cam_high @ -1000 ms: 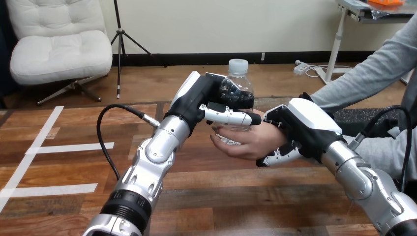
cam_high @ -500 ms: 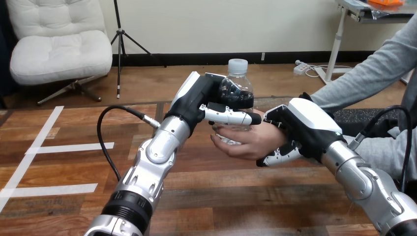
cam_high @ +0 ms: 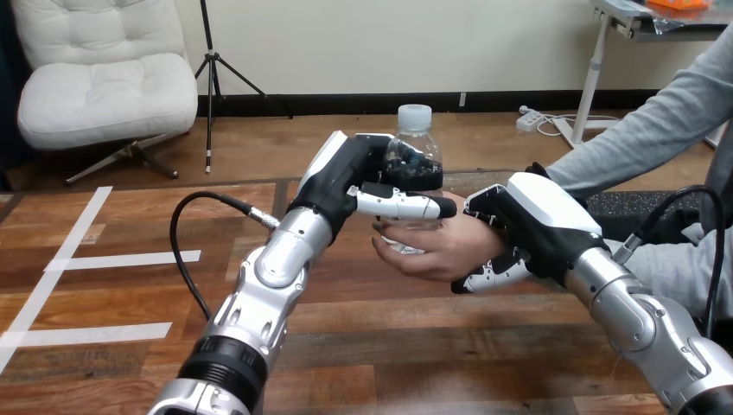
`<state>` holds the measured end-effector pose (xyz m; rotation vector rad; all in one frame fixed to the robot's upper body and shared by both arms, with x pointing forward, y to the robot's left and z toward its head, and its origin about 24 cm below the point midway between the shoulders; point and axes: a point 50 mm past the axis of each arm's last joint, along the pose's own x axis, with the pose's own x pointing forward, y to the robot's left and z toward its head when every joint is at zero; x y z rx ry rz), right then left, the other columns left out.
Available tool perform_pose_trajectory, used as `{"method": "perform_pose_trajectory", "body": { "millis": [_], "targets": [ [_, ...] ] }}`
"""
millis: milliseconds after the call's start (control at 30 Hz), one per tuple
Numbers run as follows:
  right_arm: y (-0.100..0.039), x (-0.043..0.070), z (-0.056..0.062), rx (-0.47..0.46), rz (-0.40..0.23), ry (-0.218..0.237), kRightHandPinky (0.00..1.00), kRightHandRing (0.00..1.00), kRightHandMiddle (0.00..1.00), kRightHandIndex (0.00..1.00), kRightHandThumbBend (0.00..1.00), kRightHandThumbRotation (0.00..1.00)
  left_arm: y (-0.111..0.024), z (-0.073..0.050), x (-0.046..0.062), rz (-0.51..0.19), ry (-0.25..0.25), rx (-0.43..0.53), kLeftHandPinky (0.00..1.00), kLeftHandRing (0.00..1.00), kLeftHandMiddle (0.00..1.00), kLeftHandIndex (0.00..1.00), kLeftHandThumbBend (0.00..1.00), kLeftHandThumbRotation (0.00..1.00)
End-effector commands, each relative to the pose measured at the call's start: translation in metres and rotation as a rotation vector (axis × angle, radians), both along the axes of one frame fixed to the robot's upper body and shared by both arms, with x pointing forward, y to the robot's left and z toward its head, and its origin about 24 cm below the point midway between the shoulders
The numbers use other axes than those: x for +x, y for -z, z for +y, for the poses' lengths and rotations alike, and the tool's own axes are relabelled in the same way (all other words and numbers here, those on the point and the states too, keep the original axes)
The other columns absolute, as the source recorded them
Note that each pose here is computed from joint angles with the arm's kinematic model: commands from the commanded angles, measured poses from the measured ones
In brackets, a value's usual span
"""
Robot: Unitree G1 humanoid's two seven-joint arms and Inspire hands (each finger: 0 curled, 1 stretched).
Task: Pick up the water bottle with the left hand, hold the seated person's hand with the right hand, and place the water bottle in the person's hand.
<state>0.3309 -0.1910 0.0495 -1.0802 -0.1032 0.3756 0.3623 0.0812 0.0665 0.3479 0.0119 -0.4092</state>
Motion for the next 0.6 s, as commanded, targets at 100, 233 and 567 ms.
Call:
{"method": "perform_pose_trajectory", "body": {
  "millis": [100, 233, 567],
  "targets": [
    [-0.031, 0.0151, 0.0077, 0.041, -0.111, -0.018, 0.35, 0.38, 0.44, 0.45, 0.76, 0.0, -0.0193, -0.0071, 0.0057, -0.027, 0.058, -0.005, 0.59, 0.68, 0.71, 0.71, 1.0, 0.39],
    [-0.0313, 0.015, 0.008, 0.043, -0.114, -0.021, 0.35, 0.38, 0.44, 0.45, 0.76, 0.0, -0.0178, -0.0055, 0.0057, -0.012, 0.06, 0.006, 0.63, 0.72, 0.74, 0.76, 1.0, 0.43],
    [-0.0309, 0.0148, 0.008, 0.045, -0.117, -0.022, 0.34, 0.38, 0.44, 0.45, 0.77, 0.0, -0.0146, -0.0007, 0.0052, 0.022, 0.057, 0.017, 0.7, 0.81, 0.87, 0.88, 1.0, 0.51]
  ]
}}
